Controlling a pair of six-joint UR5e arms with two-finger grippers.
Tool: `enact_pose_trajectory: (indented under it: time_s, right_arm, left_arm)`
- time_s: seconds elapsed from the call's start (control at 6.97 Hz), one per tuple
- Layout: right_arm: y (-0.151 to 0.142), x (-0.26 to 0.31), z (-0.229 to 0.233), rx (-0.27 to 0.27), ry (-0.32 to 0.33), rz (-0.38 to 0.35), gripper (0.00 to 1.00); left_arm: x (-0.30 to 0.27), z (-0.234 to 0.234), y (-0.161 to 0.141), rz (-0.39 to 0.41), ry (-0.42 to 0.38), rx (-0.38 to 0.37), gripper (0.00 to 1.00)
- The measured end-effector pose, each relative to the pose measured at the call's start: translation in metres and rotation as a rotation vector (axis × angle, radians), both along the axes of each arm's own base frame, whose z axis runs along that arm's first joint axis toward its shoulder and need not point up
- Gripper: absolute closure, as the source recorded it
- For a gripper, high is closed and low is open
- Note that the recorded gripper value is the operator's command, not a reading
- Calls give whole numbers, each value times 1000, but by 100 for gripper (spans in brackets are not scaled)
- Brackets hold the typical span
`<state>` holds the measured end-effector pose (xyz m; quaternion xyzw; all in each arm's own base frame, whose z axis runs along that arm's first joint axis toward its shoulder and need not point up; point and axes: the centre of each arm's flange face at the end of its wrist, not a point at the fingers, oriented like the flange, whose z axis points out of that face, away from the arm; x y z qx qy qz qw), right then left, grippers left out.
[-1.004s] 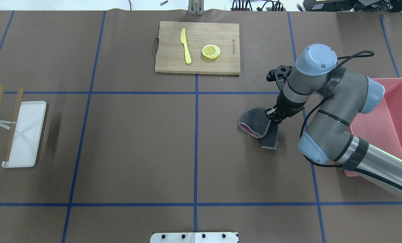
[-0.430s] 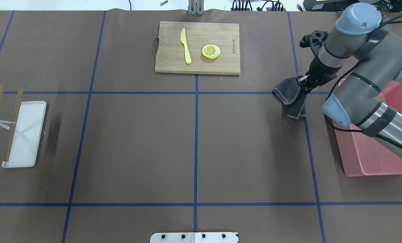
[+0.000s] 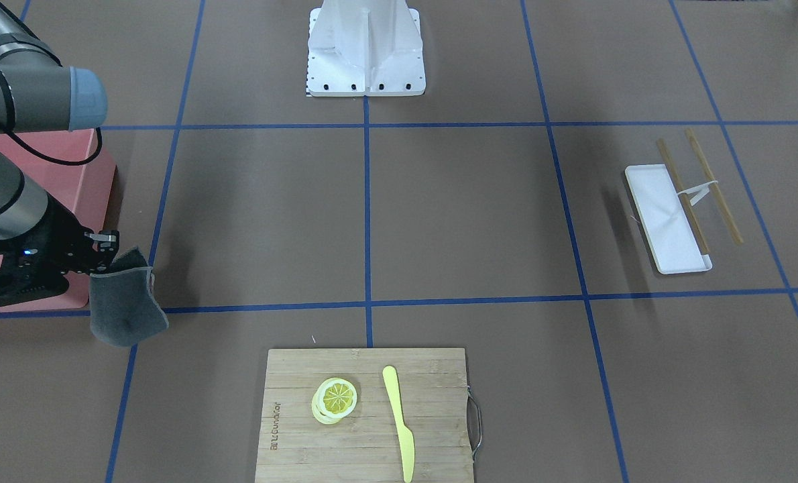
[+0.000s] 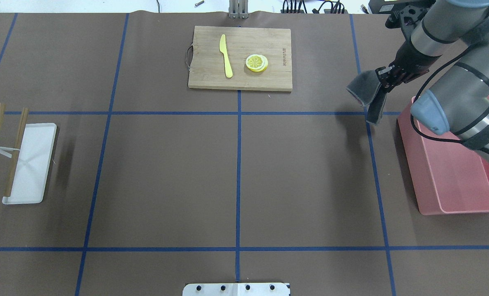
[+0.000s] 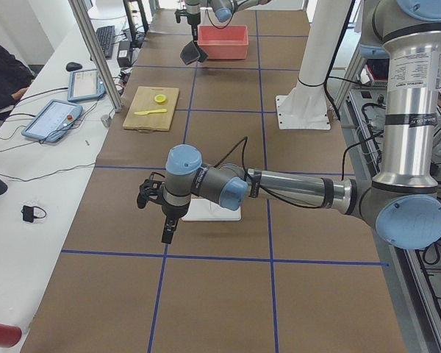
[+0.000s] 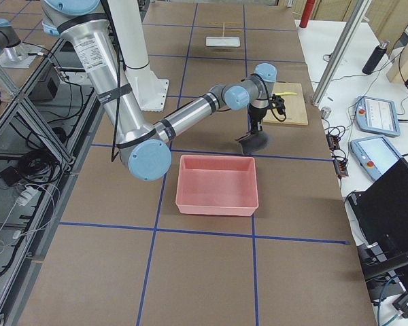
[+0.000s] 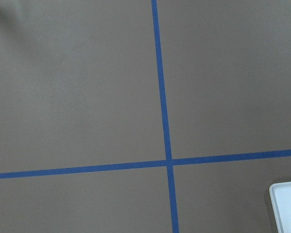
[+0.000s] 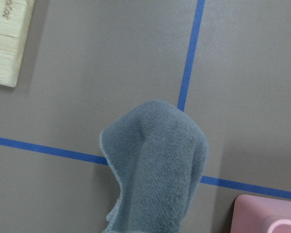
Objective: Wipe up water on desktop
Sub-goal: 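Lift the towel and carry it over the pink bin with the right gripper, then open the right gripper to drop the towel into the pink bin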
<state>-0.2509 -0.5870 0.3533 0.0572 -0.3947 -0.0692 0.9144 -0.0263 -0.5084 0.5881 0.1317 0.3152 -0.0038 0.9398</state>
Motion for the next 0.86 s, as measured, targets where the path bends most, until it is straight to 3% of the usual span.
enact_pose_trajectory:
  time_s: [0.29,0.43,0.72,0.86]
  right_arm:
    - [7,54,-40,25,-97,36,100]
    - [15,78,-46,12,-109,59,100]
    - [37,120,-5,-49,-77,90,100]
    - [51,137,34,-61,-47,65,100]
  left_arm:
    - [0,1,1,2,6,-2,2]
    - [1,1,2,5,15,-5,2]
    - [3,1,5,18,50,-12,2]
    - [3,1,6,20,58,-14,1]
